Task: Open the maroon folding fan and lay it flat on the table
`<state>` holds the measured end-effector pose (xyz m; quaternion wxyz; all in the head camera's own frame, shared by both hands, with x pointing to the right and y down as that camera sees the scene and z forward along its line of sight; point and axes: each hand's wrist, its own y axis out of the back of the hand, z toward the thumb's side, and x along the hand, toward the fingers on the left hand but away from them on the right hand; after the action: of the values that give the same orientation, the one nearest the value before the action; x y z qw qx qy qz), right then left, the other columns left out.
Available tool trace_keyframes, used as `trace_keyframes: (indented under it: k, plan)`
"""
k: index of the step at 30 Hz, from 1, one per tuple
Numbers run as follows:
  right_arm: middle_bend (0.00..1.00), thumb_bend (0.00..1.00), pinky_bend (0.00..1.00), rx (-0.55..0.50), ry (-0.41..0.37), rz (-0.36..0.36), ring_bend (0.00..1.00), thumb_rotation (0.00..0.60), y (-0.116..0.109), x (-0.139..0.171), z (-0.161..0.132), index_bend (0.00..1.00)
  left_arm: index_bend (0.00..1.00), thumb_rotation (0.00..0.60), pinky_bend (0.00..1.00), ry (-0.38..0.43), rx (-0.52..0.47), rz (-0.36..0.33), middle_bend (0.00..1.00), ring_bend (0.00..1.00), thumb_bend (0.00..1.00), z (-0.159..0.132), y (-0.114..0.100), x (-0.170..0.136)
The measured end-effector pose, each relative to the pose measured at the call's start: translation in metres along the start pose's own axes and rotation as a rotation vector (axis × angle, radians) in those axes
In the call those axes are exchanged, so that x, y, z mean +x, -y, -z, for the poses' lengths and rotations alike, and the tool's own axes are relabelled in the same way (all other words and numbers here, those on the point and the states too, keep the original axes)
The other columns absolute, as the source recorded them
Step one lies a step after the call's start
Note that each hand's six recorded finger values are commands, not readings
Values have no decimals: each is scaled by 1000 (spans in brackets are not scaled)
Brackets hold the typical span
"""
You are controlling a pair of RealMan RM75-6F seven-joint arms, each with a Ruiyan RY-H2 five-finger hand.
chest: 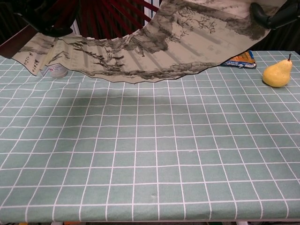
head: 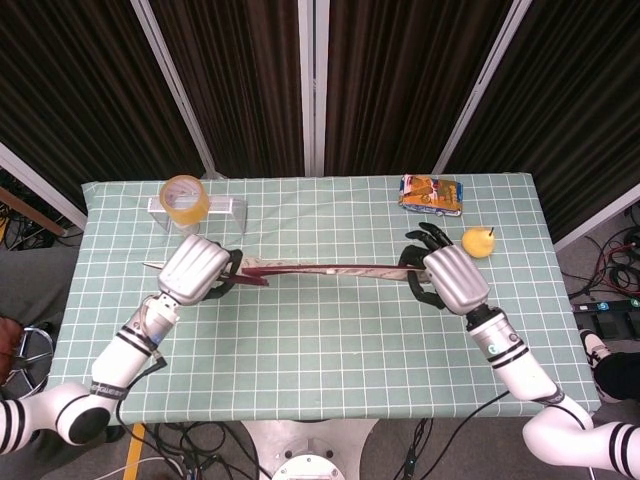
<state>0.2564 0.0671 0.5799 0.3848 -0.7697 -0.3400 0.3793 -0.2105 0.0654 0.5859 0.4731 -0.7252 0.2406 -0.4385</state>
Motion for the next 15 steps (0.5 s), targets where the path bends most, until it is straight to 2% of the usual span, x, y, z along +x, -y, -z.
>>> trace_keyframes:
  k: [7, 11, 15]
  plan:
    - [451, 628, 107, 39, 7, 36, 180, 600, 2, 8, 14, 653, 647, 600, 794, 38, 78, -35, 710, 688, 431, -17, 13, -3]
    - [450, 628, 98, 66, 7, 52, 180, 600, 4, 8, 20, 651, 589, 600, 785, 54, 114, -66, 693, 682, 402, -24, 19, -5]
    - [449, 628, 91, 77, 7, 65, 180, 600, 5, 7, 24, 649, 477, 600, 755, 64, 145, -94, 637, 646, 298, -28, 24, -6]
